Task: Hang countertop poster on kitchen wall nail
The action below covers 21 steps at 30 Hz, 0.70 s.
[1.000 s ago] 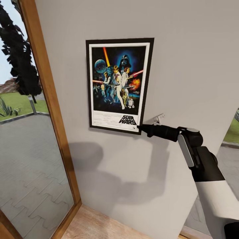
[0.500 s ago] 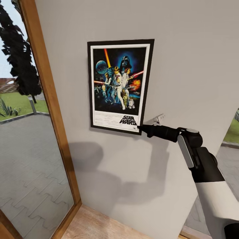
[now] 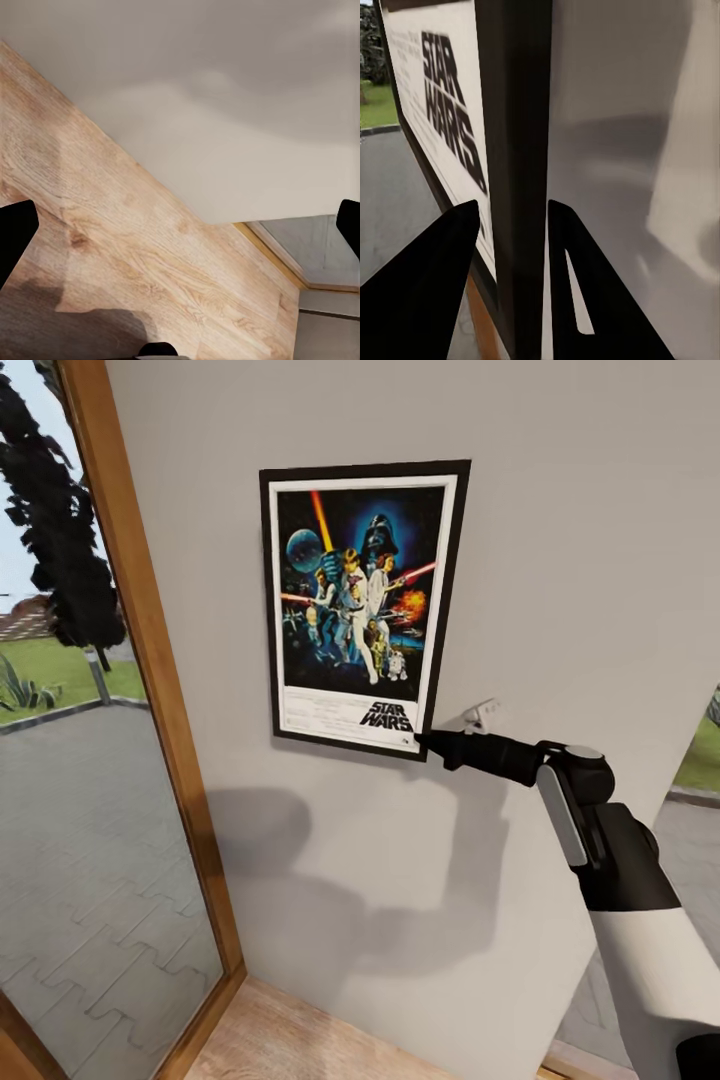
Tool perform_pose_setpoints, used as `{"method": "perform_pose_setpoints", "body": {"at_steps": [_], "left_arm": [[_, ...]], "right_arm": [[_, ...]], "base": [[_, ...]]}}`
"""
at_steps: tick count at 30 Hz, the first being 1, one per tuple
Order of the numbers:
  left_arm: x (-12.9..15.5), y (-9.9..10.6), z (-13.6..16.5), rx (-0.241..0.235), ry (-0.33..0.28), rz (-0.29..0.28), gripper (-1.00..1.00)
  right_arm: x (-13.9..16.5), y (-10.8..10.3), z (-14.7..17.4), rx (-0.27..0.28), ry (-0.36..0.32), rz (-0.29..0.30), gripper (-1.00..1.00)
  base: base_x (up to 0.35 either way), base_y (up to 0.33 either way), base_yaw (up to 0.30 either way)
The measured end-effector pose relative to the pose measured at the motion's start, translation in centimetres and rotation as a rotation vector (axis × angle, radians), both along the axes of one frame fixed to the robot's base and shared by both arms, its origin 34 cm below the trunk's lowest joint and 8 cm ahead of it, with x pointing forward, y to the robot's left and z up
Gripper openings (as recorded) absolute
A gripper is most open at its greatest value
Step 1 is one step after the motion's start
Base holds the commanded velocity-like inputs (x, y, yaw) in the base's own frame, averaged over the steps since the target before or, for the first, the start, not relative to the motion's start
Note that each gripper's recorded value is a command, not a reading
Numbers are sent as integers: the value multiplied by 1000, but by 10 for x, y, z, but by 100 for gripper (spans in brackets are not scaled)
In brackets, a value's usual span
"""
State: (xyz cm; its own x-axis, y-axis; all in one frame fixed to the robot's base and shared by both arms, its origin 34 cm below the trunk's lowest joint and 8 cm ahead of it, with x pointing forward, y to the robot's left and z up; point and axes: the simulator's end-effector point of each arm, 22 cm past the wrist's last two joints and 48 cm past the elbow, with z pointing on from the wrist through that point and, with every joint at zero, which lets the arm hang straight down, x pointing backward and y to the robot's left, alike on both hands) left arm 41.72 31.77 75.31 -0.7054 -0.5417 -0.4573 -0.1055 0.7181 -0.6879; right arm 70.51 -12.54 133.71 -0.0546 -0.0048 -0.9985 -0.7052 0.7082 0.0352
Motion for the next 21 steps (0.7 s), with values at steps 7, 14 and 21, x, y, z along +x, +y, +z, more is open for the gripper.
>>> {"method": "perform_pose_setpoints", "body": {"at_steps": [7,14,21], "left_arm": [[0,0,0,0,0,-1,100],[0,0,0,0,1,-2,100],[0,0,0,1,1,-3,100]], "right_arm": [[-2,0,-1,-3,-3,-1,-100],[8,-8,-4,0,2,-68,-100],[6,-7,-1,1,-7,-67,-100]], "base": [[0,0,0],[0,2,0],[14,25,0]]}}
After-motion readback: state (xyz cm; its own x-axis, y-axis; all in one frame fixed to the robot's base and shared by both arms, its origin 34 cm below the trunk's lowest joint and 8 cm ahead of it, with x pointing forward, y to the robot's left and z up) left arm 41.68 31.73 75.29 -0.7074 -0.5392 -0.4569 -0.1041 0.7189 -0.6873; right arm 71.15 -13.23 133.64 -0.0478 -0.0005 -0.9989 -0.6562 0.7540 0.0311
